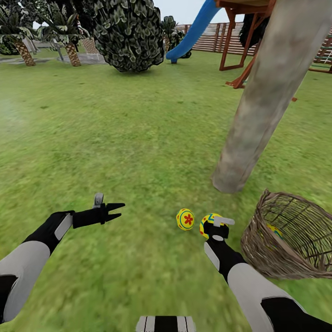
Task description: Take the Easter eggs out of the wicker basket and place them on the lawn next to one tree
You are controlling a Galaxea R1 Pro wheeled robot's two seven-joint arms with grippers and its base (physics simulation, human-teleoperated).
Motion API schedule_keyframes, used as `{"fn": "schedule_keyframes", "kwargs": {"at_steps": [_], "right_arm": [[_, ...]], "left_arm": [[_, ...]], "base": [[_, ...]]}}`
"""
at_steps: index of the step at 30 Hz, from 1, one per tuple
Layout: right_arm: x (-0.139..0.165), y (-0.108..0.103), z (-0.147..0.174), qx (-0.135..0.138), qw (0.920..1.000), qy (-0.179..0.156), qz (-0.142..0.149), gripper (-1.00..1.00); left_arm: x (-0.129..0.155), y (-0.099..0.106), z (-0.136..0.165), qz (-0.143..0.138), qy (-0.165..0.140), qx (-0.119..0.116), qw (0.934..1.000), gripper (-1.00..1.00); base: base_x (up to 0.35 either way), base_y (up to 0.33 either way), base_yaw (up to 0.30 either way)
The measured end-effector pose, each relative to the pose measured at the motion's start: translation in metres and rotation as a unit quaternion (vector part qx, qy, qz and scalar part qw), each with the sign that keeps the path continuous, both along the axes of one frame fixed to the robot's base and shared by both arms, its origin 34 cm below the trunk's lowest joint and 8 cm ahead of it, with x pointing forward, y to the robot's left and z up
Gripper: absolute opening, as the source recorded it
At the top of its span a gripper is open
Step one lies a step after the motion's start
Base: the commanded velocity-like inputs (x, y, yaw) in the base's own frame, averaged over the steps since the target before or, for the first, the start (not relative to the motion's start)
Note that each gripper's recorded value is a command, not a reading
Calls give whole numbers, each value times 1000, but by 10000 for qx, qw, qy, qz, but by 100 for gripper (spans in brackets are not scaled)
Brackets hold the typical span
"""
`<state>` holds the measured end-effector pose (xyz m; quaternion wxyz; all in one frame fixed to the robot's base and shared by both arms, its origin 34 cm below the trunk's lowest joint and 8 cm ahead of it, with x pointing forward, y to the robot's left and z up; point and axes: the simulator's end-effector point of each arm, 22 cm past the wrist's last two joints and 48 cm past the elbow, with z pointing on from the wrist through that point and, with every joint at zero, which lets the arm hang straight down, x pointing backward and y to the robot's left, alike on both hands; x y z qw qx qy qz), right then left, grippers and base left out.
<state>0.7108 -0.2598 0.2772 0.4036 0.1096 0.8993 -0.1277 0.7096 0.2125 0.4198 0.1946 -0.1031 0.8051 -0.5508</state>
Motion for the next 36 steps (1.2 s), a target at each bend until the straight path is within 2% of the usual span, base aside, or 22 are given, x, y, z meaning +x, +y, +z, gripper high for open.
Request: {"fn": "schedule_keyframes", "kwargs": {"at_steps": [8, 25, 31, 36], "right_arm": [[0, -1, 0, -7, 10000, -1, -2, -100], [-1, -7, 0, -45, 10000, 5, -22, -100], [-1, -7, 0, -44, 10000, 9, -25, -100], [-6, -7, -14, -46, 9999, 113, -30, -100]], "left_arm": [[-3, 2, -5, 31, 92, -13, 10000, 100], [-7, 2, -11, 56, 186, -27, 9998, 100], [-7, 1, -11, 53, 187, -41, 9998, 100], [-8, 1, -23, 52, 274, -45, 9996, 100]], "base": [[3, 0, 0], [140, -9, 0], [25, 0, 0], [1, 0, 0]]}}
